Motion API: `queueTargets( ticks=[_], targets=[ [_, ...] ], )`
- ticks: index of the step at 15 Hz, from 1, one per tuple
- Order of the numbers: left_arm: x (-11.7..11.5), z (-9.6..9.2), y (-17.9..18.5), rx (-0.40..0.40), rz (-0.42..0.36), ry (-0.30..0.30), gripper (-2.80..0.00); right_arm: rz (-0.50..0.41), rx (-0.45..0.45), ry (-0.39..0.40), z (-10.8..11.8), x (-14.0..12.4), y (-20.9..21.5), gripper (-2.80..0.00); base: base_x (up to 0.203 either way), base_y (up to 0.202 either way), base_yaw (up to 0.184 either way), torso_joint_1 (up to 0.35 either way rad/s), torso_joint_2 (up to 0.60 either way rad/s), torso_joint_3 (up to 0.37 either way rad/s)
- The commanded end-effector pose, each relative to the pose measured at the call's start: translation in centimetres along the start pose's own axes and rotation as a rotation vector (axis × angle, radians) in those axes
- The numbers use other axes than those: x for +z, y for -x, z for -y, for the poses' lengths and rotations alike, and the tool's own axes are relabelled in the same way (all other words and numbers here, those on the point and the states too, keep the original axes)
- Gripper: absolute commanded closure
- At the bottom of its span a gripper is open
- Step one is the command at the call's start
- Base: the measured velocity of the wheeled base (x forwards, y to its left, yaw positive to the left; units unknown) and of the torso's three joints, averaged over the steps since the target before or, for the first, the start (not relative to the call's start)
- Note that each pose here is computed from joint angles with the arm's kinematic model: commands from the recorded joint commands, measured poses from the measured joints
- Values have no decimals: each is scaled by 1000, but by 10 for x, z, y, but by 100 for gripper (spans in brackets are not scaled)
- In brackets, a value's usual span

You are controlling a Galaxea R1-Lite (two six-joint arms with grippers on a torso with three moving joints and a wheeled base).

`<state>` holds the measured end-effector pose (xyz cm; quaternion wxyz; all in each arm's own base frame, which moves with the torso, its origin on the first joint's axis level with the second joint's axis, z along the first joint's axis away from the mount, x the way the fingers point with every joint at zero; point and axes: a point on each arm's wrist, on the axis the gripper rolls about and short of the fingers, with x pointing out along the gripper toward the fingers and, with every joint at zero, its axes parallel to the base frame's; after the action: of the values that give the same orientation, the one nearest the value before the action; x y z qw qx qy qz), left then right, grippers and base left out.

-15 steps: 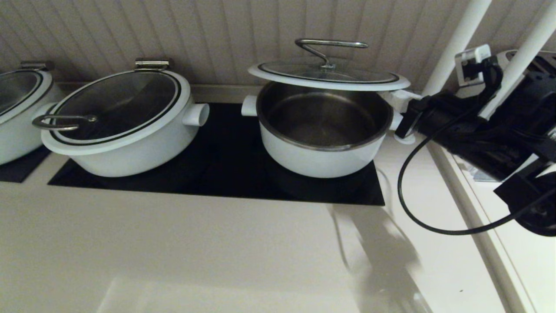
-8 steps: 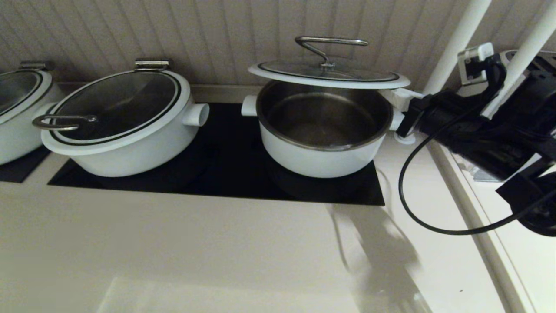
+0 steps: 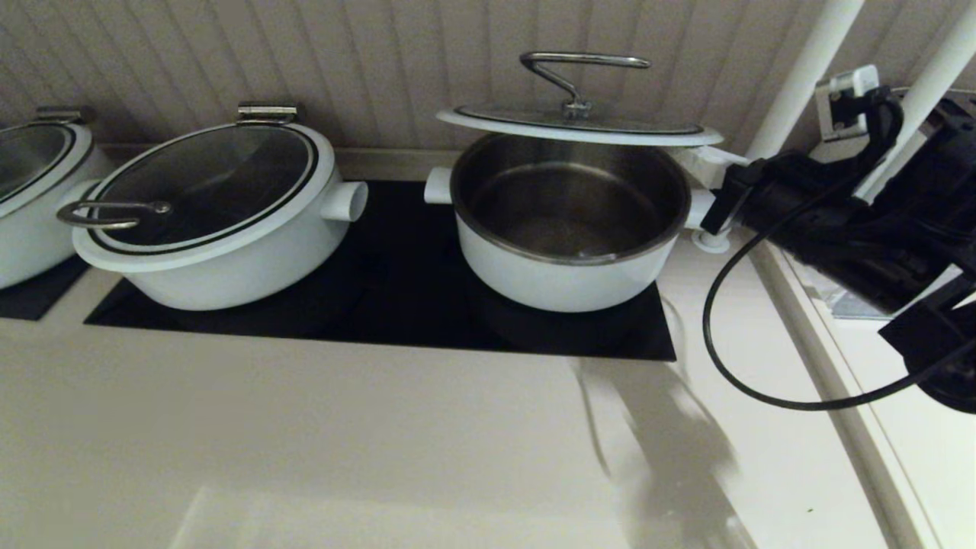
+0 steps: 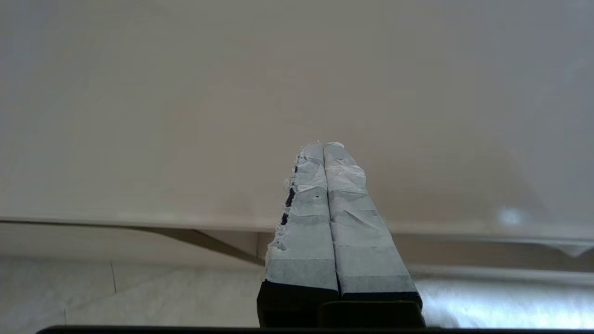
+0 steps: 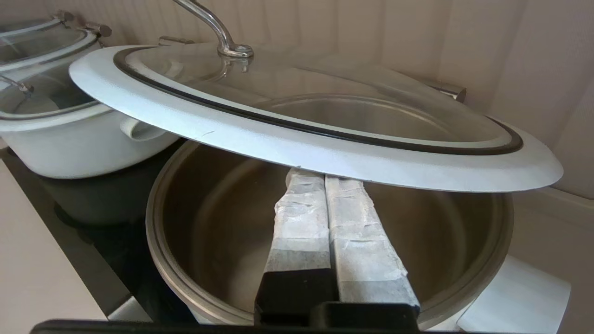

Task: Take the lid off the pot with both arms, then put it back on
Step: Open the pot lid completely

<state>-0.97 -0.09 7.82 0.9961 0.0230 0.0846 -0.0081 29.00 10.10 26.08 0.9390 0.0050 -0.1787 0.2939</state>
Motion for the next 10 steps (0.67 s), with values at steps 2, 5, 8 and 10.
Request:
queueTargets(
  ticks=[2,5,8,10],
  targets=[
    [-4,0,11,0,153,-5,0,21,1,-5,-1,7,3,0,0,0,0,0,0,0],
    [-4,0,13,-1,176,-5,0,31,-14,3,3,11,6,0,0,0,0,0,0,0],
    [-4,0,13,-1,176,-5,0,41,-33,13,8,17,11,0,0,0,0,0,0,0],
    [-4,0,12,-1,175,-5,0,32,-42,15,12,13,10,0,0,0,0,0,0,0]
  ],
)
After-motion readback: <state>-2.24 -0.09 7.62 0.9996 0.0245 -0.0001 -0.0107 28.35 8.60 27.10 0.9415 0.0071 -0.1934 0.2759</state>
